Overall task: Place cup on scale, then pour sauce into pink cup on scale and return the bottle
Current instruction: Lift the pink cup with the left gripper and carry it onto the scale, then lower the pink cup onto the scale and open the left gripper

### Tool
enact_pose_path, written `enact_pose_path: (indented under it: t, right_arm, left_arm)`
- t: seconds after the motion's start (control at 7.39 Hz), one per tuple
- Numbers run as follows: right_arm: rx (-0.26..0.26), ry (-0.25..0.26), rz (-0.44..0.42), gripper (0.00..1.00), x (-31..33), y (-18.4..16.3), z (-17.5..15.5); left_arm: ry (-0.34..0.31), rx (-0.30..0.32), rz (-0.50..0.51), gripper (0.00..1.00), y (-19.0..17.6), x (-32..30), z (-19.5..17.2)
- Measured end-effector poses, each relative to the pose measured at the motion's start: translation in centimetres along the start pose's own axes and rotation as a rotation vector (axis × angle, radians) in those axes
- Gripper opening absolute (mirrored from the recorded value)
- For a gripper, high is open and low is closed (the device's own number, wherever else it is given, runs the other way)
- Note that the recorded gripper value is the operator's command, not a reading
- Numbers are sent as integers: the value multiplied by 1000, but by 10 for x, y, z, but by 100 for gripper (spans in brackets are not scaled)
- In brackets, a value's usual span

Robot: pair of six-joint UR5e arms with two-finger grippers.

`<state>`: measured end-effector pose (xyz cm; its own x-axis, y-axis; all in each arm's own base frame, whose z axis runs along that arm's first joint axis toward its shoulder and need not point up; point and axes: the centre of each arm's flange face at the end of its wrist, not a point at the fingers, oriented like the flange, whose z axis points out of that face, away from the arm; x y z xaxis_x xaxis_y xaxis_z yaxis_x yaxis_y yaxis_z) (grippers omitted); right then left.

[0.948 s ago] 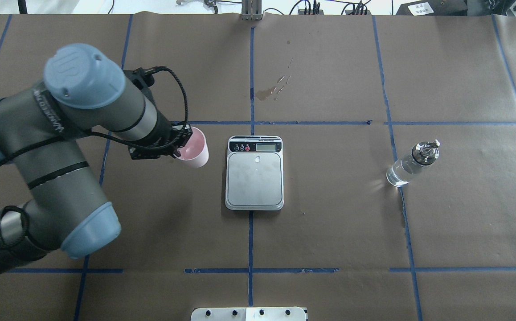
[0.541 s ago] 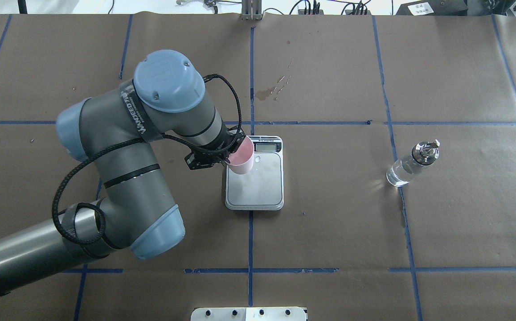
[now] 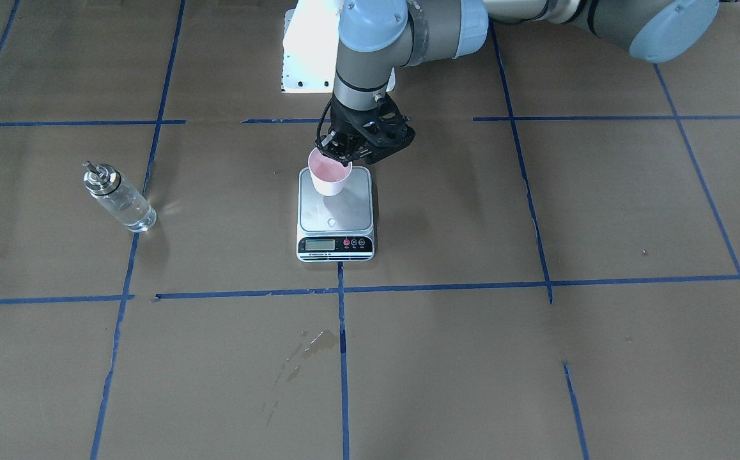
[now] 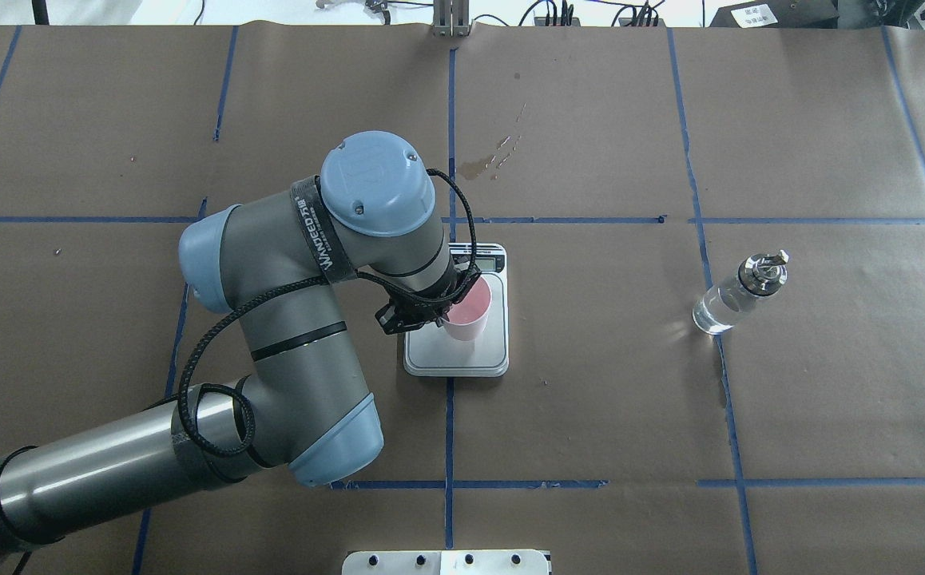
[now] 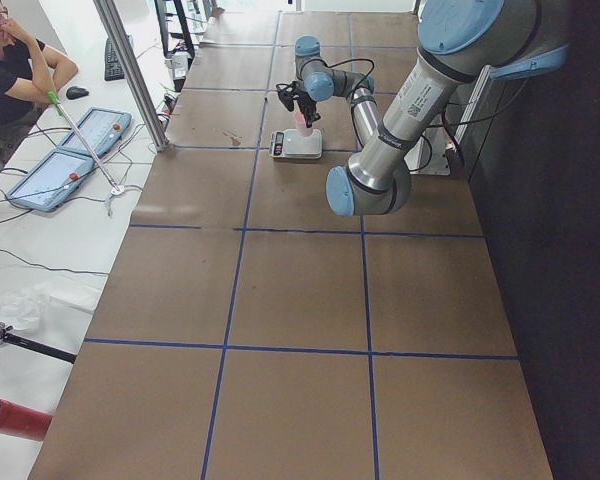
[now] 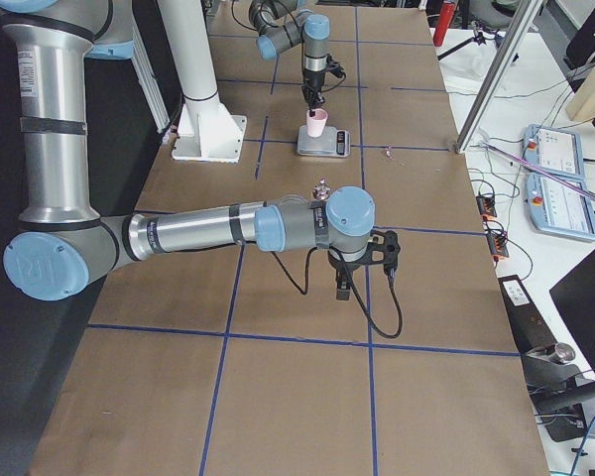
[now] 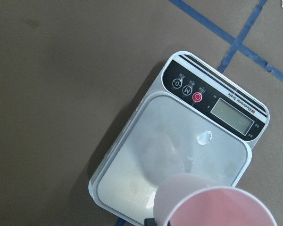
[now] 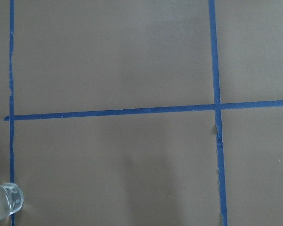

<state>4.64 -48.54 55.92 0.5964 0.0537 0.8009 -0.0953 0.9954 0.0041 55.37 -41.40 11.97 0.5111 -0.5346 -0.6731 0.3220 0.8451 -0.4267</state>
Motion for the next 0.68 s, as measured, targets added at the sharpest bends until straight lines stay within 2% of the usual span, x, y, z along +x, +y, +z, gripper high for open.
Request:
enact_pose_path:
  t: [0.27,0.41,0.54,0.68]
  right_arm:
    - [0,0,0,100,0,0,0]
    - [1,0,-1,100,0,0,0]
    - [1,0,-2,100,0,0,0]
    - [2,1,-3,100,0,0,0]
  left_arm:
    - [-13,3,-5,0,-3,-1,7]
    - [-14,3,-4,11,-4,-2,10]
    - [-8,1,1,44,-5,-2,12]
    - [-2,0,6,47,-6,-2,13]
